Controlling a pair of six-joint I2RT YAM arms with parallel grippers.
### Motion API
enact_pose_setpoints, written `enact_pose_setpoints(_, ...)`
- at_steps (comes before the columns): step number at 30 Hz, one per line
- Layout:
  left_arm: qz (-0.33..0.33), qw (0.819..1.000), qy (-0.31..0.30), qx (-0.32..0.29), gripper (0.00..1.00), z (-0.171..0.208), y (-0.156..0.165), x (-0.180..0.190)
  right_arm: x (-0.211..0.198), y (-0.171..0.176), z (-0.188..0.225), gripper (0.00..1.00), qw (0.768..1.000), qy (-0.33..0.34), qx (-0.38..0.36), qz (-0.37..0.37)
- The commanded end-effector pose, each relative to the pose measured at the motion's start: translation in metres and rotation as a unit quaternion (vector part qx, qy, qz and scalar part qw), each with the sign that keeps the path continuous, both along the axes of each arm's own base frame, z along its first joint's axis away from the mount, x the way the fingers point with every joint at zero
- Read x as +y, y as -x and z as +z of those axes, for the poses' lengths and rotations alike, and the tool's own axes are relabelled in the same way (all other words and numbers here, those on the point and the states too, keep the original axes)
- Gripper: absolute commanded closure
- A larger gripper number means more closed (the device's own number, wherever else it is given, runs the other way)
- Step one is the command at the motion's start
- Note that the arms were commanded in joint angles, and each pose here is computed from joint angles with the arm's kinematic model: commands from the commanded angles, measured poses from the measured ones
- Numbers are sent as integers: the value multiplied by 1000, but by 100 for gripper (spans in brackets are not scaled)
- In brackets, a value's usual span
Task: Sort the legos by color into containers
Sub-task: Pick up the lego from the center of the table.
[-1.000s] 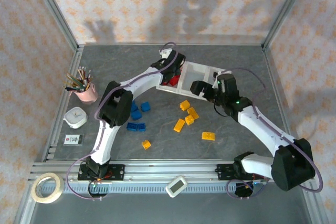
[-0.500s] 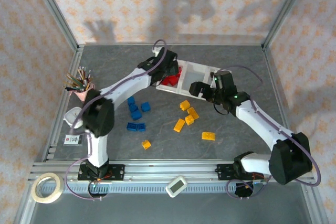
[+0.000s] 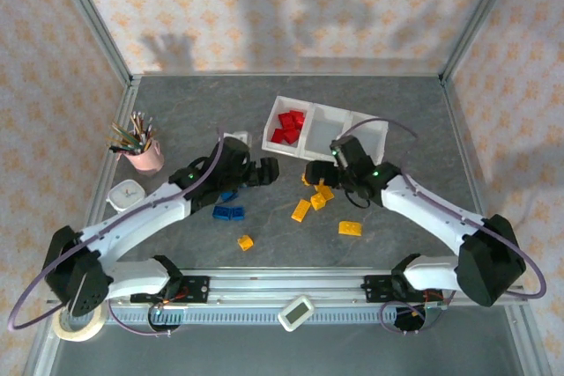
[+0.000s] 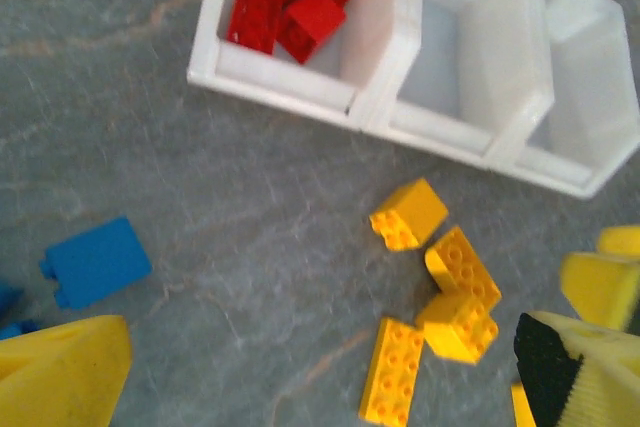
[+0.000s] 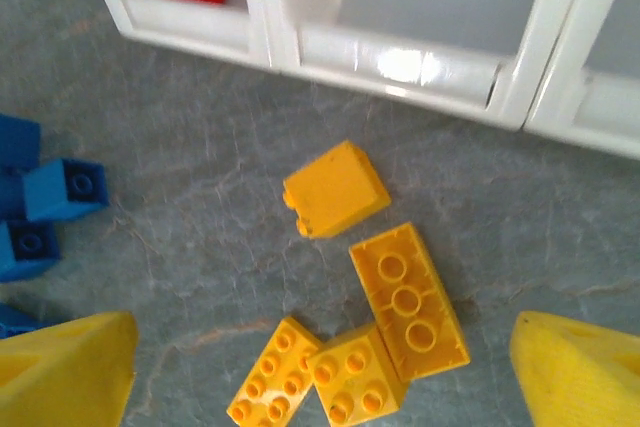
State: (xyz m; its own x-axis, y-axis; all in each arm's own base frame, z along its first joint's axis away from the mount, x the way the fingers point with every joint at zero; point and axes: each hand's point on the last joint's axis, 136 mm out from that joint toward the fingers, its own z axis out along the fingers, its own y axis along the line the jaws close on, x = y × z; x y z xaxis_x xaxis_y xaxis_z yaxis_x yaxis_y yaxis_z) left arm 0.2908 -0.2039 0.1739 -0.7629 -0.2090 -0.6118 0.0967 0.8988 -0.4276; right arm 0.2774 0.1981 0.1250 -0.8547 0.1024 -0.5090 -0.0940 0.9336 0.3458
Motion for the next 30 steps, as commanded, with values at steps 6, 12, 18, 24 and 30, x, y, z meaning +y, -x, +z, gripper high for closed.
enact_pose_setpoints(6, -5, 998, 59, -22, 1, 9, 20, 3, -14, 29, -49, 16, 996, 79, 24, -15)
enact_pose_setpoints(12, 10, 998, 62, -16, 1, 3, 23, 9, 0, 35, -64, 25, 996, 77, 35, 17)
enact_pose_setpoints(18, 23, 998, 62, -15, 1, -2, 23, 13, 8, 33, -70, 32, 995, 93, 36, 27)
enact_pose_setpoints(24, 32, 997, 61, -18, 1, -2, 22, 17, 12, 31, -70, 43, 994, 99, 35, 28)
enact_pose_setpoints(30, 28, 998, 56, -27, 1, -1, 18, 16, 17, 24, -72, 49, 993, 112, 38, 26)
